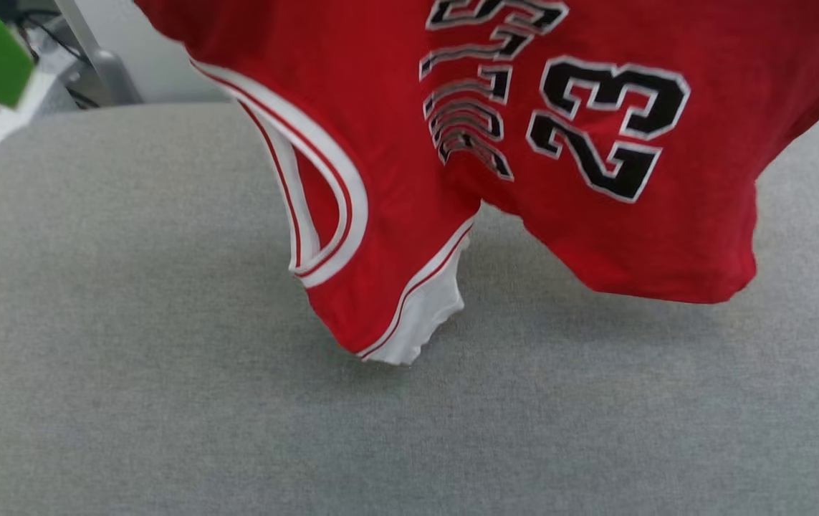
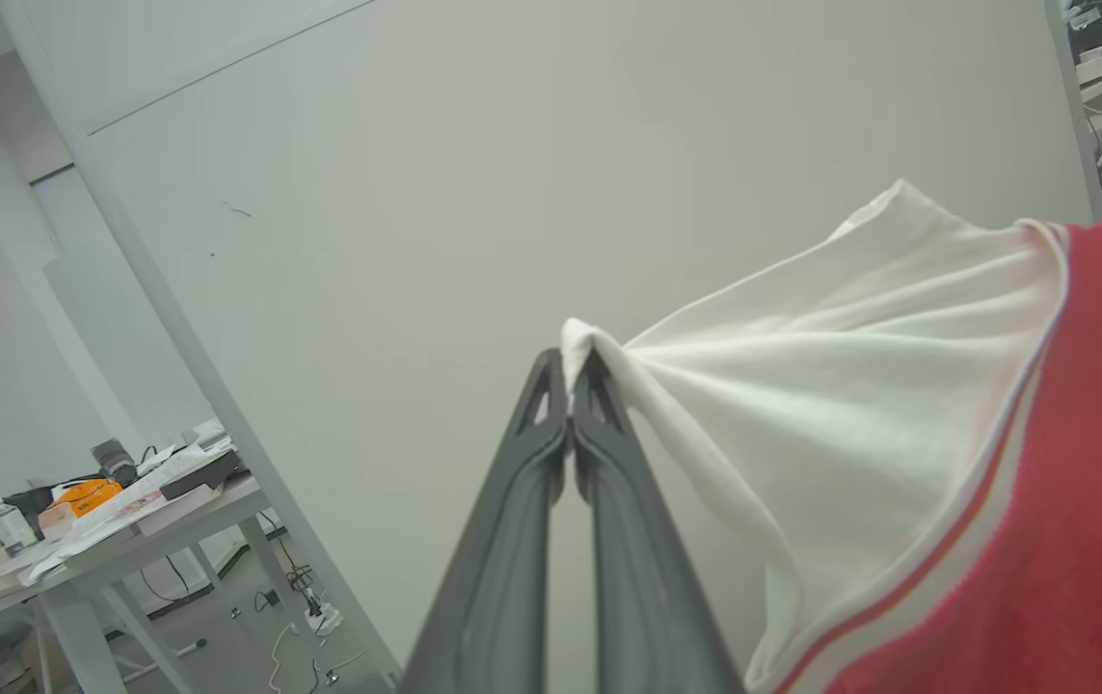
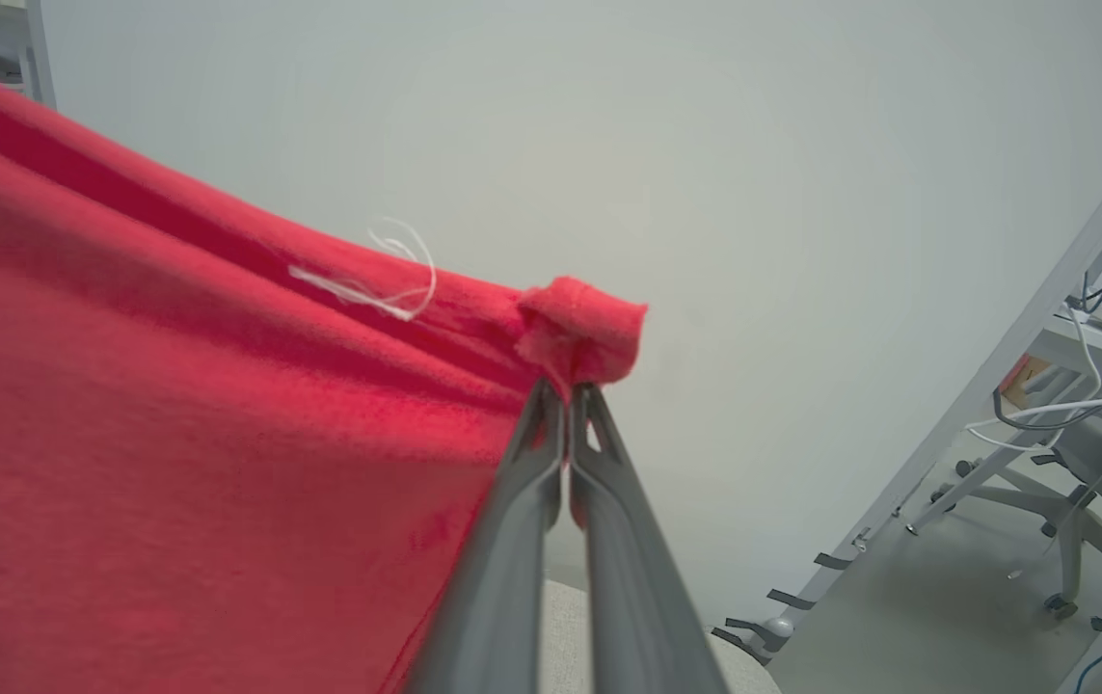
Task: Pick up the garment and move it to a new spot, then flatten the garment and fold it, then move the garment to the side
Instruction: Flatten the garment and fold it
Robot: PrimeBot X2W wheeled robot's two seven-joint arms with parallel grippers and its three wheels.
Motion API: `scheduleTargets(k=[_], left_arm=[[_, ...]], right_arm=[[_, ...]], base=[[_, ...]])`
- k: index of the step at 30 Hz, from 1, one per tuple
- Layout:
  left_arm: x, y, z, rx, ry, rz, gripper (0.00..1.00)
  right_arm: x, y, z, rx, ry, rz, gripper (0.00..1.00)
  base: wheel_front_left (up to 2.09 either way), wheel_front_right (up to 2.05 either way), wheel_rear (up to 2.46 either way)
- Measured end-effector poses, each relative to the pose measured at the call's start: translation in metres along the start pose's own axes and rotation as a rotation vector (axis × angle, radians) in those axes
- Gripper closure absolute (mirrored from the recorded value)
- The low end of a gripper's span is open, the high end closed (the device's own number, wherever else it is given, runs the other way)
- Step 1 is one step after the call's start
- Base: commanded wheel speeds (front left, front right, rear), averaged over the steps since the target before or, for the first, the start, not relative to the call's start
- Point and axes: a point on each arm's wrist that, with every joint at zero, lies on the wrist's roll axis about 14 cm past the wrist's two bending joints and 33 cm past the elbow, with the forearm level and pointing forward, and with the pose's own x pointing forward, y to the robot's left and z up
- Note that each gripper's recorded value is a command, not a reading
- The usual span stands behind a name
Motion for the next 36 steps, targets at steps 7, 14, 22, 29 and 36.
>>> scheduleTargets(k=[7, 14, 22, 29, 36], left_arm=[[0.052, 0.026, -0.029, 0.051, 0.022, -0.002, 1.0], [0.12, 0.038, -0.065, 0.12, 0.033, -0.009, 1.0], [0.186, 0.051, -0.108, 0.113, -0.034, 0.074, 1.0], [0.213, 0.058, -0.138, 0.12, -0.101, 0.125, 1.0], [0.199, 0.014, -0.264, 0.037, 0.059, 0.048, 1.0]], right_arm=[[0.046, -0.016, 0.003, -0.035, -0.077, -0.042, 1.0], [0.112, -0.031, -0.025, -0.109, -0.089, -0.084, 1.0], [0.183, -0.036, -0.069, -0.072, -0.1, -0.126, 1.0], [0.22, -0.031, -0.101, -0.074, -0.079, -0.138, 1.0], [0.239, -0.005, -0.185, -0.033, 0.003, -0.102, 1.0]], base=[[0.0, 0.0, 0.0], [0.0, 0.0, 0.0], [0.0, 0.0, 0.0], [0.0, 0.0, 0.0], [0.0, 0.0, 0.0]])
